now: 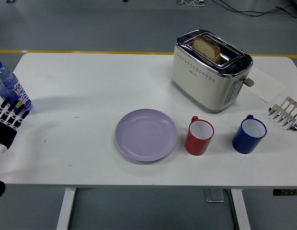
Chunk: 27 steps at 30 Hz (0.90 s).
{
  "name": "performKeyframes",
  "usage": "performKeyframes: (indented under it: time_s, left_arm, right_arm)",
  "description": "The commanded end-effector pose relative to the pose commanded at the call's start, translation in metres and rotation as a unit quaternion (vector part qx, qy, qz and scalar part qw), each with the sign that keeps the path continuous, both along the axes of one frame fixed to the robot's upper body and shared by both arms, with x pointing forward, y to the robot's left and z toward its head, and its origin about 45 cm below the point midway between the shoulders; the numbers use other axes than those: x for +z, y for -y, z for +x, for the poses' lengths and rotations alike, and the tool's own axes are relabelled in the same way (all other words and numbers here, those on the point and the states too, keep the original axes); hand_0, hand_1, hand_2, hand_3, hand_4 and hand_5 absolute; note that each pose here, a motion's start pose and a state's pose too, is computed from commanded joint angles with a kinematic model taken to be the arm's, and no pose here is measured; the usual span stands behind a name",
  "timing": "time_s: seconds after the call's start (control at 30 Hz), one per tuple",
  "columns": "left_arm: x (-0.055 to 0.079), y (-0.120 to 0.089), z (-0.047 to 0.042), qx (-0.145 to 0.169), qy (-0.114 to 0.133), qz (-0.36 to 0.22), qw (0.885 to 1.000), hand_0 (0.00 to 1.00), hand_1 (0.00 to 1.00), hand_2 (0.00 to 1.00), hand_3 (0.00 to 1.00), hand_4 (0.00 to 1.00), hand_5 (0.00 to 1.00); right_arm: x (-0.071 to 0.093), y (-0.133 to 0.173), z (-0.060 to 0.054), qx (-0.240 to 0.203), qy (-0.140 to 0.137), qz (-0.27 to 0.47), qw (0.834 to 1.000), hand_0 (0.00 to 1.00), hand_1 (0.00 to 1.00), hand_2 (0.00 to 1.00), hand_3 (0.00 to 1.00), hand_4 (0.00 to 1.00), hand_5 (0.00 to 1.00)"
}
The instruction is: Push plate across desktop
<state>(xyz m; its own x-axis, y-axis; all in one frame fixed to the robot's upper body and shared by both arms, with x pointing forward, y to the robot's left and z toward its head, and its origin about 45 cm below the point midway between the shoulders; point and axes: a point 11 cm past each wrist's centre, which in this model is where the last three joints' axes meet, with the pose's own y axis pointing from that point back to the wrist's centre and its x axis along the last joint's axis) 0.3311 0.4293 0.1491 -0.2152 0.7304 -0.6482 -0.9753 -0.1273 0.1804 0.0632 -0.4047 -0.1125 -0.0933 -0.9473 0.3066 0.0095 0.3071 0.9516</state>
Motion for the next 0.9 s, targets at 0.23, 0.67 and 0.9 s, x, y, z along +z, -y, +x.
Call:
performKeyframes:
  time_s: [0.23, 0.67, 0.9]
  left_arm:
    - [-0.003, 0.002, -0.0002, -0.001, -0.006, -0.002, 1.000, 0.564, 0.654, 0.652, 0.638, 0.477, 0.980]
    - [-0.008, 0.003, -0.0019, -0.002, -0.012, -0.005, 1.000, 0.564, 0.648, 0.648, 0.636, 0.479, 0.977]
    - [-0.010, 0.005, -0.0022, -0.004, -0.016, -0.006, 1.000, 0.566, 0.646, 0.644, 0.638, 0.481, 0.974]
  right_arm:
    - [0.000, 0.001, 0.000, -0.001, 0.000, -0.001, 1.000, 0.606, 0.515, 0.585, 0.575, 0.361, 0.253]
    - [0.000, 0.002, -0.003, -0.004, -0.002, -0.001, 1.000, 0.606, 0.515, 0.590, 0.574, 0.361, 0.253]
    - [0.000, 0.002, -0.006, -0.004, -0.004, -0.001, 1.000, 0.606, 0.515, 0.581, 0.573, 0.362, 0.252]
